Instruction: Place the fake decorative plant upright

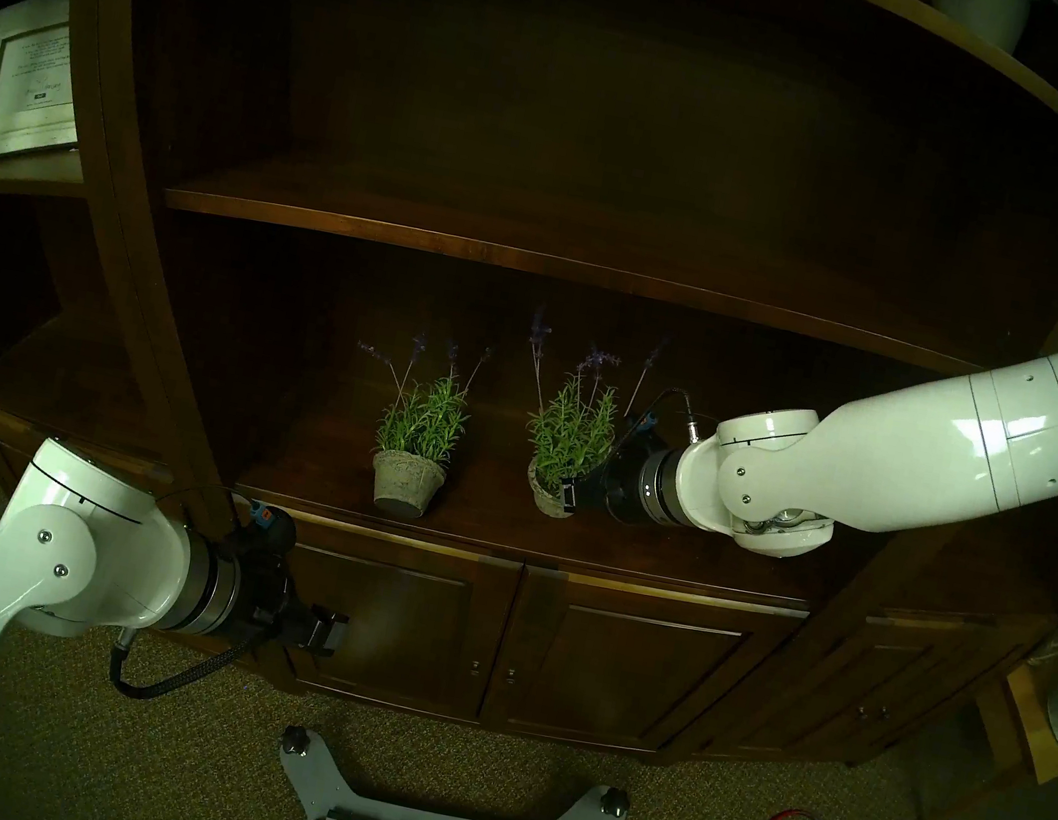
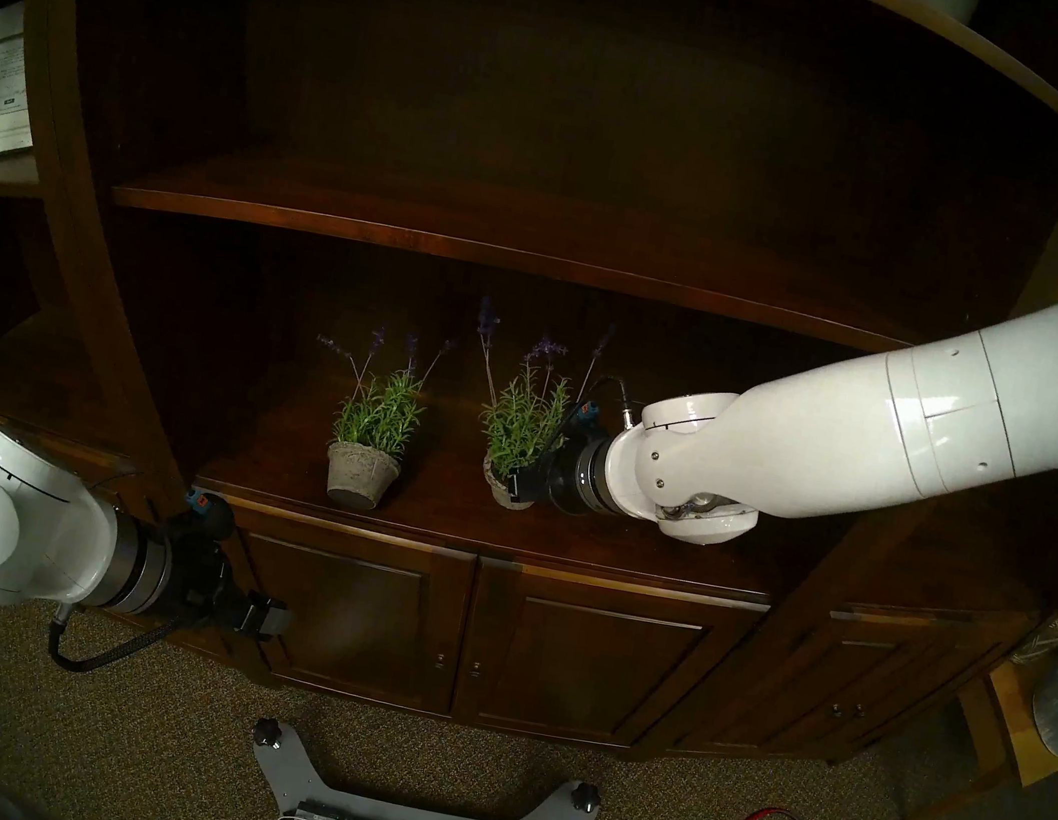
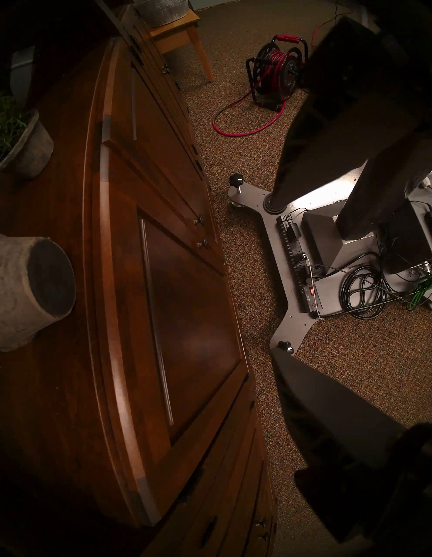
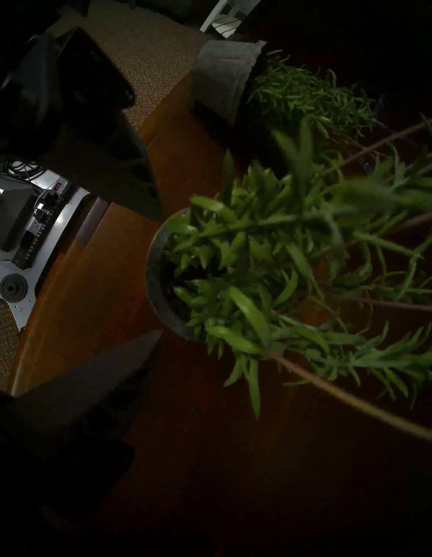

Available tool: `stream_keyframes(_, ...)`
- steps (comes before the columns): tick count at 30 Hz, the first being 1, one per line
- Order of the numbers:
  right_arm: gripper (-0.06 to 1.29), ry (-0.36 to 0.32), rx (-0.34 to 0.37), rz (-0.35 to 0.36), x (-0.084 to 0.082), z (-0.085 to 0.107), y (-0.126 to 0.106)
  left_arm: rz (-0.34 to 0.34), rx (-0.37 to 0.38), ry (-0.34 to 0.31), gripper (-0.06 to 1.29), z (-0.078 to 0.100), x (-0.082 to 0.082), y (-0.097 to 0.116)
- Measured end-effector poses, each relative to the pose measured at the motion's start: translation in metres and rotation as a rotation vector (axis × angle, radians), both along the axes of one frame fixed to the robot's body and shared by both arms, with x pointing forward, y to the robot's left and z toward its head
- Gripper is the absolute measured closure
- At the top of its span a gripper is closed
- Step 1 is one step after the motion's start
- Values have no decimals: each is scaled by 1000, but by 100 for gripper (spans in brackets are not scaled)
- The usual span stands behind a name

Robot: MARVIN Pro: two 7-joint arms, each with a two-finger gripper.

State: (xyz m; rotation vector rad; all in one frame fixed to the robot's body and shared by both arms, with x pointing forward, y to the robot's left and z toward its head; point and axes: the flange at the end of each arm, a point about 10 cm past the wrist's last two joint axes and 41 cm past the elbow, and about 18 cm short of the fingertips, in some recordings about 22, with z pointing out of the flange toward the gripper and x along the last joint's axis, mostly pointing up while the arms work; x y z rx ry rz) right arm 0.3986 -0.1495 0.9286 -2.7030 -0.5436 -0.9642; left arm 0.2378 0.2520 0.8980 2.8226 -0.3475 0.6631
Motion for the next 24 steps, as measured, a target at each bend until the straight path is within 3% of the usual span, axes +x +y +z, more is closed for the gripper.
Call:
stream_keyframes(14, 26, -42, 45, 11, -46, 28, -4, 0, 0, 1, -3, 0, 0, 0)
stream_keyframes(24, 22, -46, 66, 27, -92, 35, -9, 0, 0, 2, -3, -1, 0, 0)
